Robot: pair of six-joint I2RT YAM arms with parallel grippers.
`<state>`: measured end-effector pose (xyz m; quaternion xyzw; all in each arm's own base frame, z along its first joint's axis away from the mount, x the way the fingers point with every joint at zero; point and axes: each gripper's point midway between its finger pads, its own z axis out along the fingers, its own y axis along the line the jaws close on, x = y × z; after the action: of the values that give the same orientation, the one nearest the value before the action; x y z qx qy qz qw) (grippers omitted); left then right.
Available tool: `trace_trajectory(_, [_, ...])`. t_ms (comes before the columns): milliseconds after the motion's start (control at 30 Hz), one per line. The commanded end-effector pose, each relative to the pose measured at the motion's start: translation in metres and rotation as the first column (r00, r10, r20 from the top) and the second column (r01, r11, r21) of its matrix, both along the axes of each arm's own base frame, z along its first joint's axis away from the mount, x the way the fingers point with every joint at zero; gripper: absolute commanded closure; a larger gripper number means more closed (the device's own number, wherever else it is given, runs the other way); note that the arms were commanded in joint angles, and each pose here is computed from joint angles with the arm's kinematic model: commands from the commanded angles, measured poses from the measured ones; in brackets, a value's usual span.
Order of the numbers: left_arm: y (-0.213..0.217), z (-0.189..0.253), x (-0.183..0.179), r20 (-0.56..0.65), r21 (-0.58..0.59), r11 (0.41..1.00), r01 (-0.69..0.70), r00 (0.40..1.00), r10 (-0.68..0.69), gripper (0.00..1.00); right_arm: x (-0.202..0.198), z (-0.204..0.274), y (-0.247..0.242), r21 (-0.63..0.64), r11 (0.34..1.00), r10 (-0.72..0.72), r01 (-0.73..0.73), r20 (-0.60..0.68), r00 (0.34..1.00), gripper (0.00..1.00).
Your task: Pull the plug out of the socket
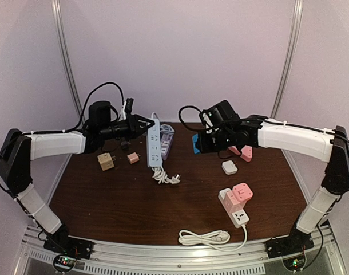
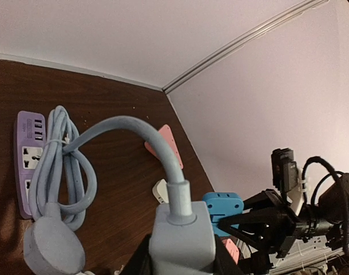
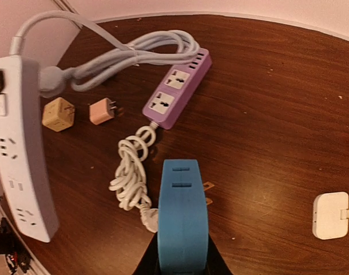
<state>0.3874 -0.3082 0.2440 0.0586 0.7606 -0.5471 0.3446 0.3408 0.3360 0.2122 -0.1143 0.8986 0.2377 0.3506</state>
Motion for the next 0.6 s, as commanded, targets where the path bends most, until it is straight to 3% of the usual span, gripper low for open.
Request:
trace_trajectory(0, [0.008, 0.069, -0.004, 0.192, -0.012, 1.000, -0.024, 0.981, 0.026, 1.00, 0.016, -0.039, -0.052, -0.328, 0.932, -0.152, 0.154, 0.032, 0.988, 1.00])
trace_trajectory(267, [0.014, 0.087, -0.017, 0.218, 0.009, 1.000, -0.015, 0.976, 0.013, 1.00, 0.023, -0.082, -0.082, -0.550, 0.807, -0.229, 0.216, 0.045, 0.972, 1.00])
trace_trajectory(567, [0.012, 0.092, -0.022, 0.215, 0.008, 1.000, 0.013, 0.977, -0.015, 1.00, 0.021, -0.121, -0.098, -0.675, 0.705, -0.267, 0.218, 0.032, 0.963, 1.00])
